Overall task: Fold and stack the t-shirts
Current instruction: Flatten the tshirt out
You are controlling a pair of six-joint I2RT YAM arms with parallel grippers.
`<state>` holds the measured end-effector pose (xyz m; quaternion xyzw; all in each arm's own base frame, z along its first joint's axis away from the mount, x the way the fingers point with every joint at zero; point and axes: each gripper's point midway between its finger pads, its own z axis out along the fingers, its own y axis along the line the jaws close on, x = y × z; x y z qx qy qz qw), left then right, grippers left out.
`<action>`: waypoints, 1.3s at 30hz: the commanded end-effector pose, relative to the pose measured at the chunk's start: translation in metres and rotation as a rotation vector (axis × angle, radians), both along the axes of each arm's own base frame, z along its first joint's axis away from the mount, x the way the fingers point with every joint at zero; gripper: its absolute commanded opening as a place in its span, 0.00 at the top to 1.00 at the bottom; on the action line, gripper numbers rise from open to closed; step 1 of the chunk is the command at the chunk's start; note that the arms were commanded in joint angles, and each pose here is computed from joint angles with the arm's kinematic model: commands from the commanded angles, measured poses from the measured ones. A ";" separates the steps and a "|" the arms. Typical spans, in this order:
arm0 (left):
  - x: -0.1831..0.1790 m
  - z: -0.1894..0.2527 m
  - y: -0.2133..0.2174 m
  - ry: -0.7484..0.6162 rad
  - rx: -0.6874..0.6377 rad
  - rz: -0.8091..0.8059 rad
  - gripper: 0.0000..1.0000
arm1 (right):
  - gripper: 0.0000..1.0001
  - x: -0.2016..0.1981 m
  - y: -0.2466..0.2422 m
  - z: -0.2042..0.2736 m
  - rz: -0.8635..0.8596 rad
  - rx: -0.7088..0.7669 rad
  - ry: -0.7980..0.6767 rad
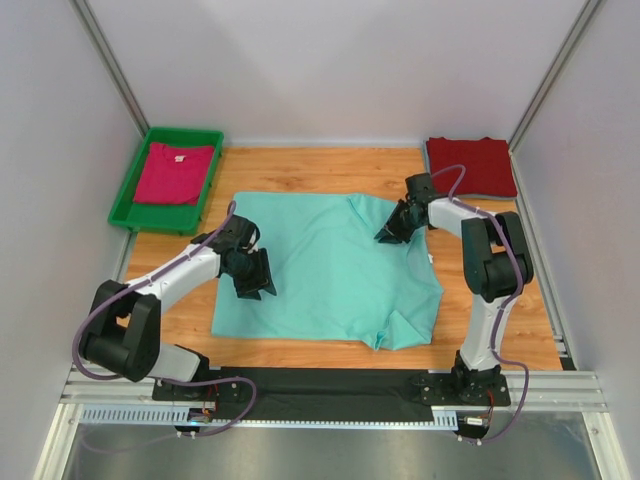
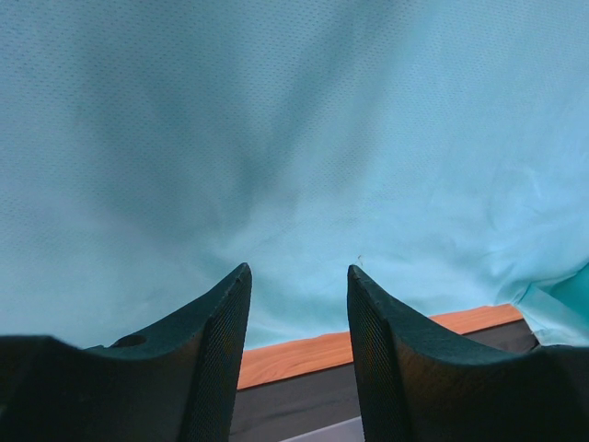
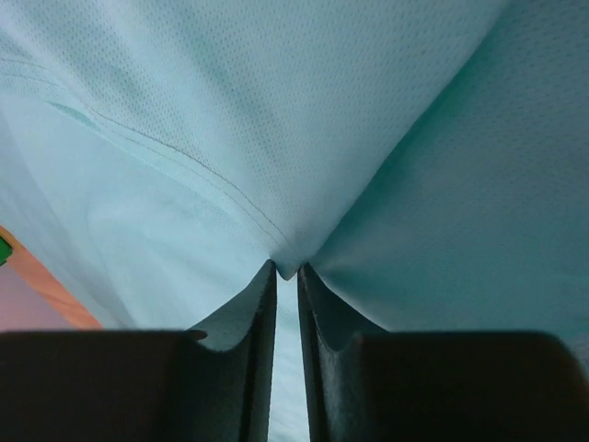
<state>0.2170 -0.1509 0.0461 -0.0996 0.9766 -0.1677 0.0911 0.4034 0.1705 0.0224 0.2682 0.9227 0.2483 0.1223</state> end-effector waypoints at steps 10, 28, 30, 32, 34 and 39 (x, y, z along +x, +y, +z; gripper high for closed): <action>-0.009 0.005 0.006 -0.029 0.003 -0.021 0.47 | 1.00 0.028 -0.004 0.024 -0.002 -0.047 -0.078; 0.001 0.033 0.007 -0.119 0.006 -0.056 0.36 | 0.51 0.179 -0.081 0.170 -0.062 -0.305 -0.490; 0.007 0.039 0.012 -0.156 0.035 -0.055 0.36 | 0.51 0.158 -0.078 0.189 -0.049 -0.307 -0.503; 0.016 0.043 0.012 -0.185 0.044 -0.060 0.35 | 0.52 0.126 -0.067 0.160 0.013 -0.310 -0.449; 0.024 0.042 0.009 -0.183 0.049 -0.065 0.35 | 0.52 0.099 -0.054 0.152 0.069 -0.309 -0.456; 0.039 0.016 0.006 -0.091 0.092 -0.051 0.35 | 0.54 0.041 -0.047 0.108 0.099 -0.254 -0.316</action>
